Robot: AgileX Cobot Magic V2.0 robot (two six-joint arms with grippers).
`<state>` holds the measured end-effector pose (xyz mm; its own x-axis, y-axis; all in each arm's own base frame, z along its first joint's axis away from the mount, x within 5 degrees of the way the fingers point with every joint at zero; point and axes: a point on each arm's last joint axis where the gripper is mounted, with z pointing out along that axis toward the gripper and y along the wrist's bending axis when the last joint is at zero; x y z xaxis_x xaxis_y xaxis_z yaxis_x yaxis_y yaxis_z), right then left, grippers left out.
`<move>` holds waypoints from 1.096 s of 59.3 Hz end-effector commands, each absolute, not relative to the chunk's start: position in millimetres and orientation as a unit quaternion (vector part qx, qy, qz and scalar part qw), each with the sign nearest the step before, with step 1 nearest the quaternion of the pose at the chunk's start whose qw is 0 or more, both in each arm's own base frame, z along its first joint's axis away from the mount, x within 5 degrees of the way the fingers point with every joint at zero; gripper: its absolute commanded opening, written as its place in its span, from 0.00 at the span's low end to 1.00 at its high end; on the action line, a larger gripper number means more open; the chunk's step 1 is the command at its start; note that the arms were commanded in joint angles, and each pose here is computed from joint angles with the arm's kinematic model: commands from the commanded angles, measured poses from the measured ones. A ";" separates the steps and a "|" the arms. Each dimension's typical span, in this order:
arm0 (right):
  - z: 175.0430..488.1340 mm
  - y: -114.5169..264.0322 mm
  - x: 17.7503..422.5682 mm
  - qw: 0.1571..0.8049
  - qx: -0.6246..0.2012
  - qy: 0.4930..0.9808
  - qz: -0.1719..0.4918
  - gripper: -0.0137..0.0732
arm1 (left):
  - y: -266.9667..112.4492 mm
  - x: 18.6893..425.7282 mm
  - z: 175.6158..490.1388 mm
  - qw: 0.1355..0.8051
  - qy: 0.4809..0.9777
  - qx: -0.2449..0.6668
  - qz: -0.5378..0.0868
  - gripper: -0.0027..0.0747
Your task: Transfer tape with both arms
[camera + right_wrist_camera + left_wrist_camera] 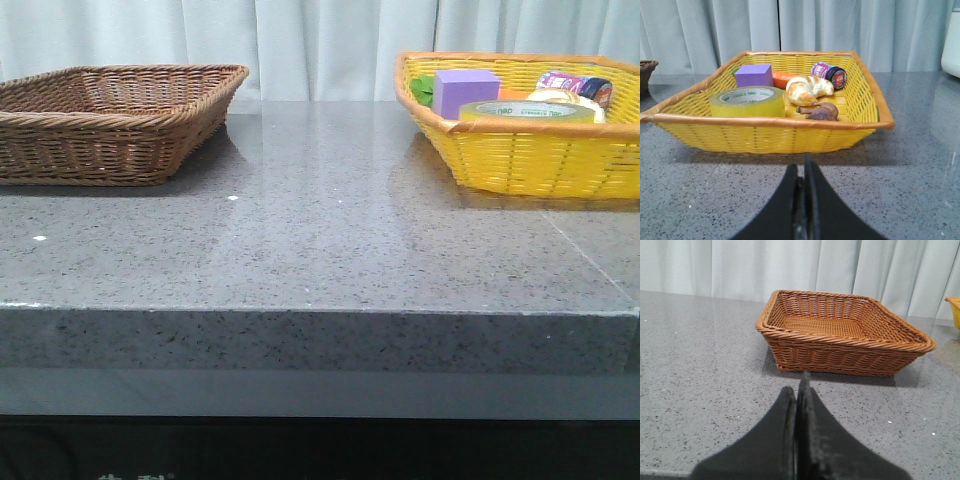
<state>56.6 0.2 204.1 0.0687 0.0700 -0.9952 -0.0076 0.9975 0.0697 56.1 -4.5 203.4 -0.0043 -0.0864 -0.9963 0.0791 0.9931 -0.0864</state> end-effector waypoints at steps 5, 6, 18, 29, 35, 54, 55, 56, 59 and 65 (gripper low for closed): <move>221.3 -0.6 51.8 0.773 0.020 0.634 0.018 0.08 | -4.8 56.1 198.3 0.726 0.684 -0.003 -0.066 0.01; 221.3 -0.6 51.8 0.773 0.020 0.634 0.018 0.08 | -4.8 56.1 198.3 0.726 0.684 -0.003 -0.066 0.01; 221.3 -0.6 51.8 0.773 0.020 0.634 0.018 0.08 | -4.8 56.1 198.3 0.726 0.684 -0.003 -0.066 0.01; 221.3 -0.6 51.8 0.773 0.020 0.634 0.018 0.08 | -4.8 56.1 198.8 0.728 0.682 -0.003 -0.066 0.01; 222.7 -0.7 51.5 0.778 0.020 0.628 0.018 0.08 | -4.8 56.0 200.3 0.734 0.676 -0.003 -0.067 0.01; 236.4 -0.3 48.2 0.776 0.019 0.630 0.020 0.08 | -4.4 51.9 225.9 0.753 0.652 -0.019 -0.086 0.01; 238.4 -0.2 47.6 0.775 0.018 0.631 0.020 0.08 | -4.4 51.2 228.7 0.753 0.652 -0.019 -0.087 0.01; 241.0 -0.1 46.9 0.776 0.018 0.631 0.020 0.08 | -4.4 50.4 232.4 0.757 0.647 -0.018 -0.087 0.01; 250.1 0.1 44.0 0.776 0.017 0.631 0.021 0.08 | -4.2 47.4 243.6 0.761 0.643 -0.018 -0.088 0.01; 271.5 0.7 35.8 0.777 0.014 0.629 0.023 0.08 | -3.8 38.1 271.2 0.772 0.630 -0.016 -0.090 0.01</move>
<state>49.0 1.1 238.1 0.0751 0.0694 -0.9948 -0.0185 0.9975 0.0682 50.4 -4.5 232.4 0.0393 -0.1313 -0.9906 0.0906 0.9877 -0.1273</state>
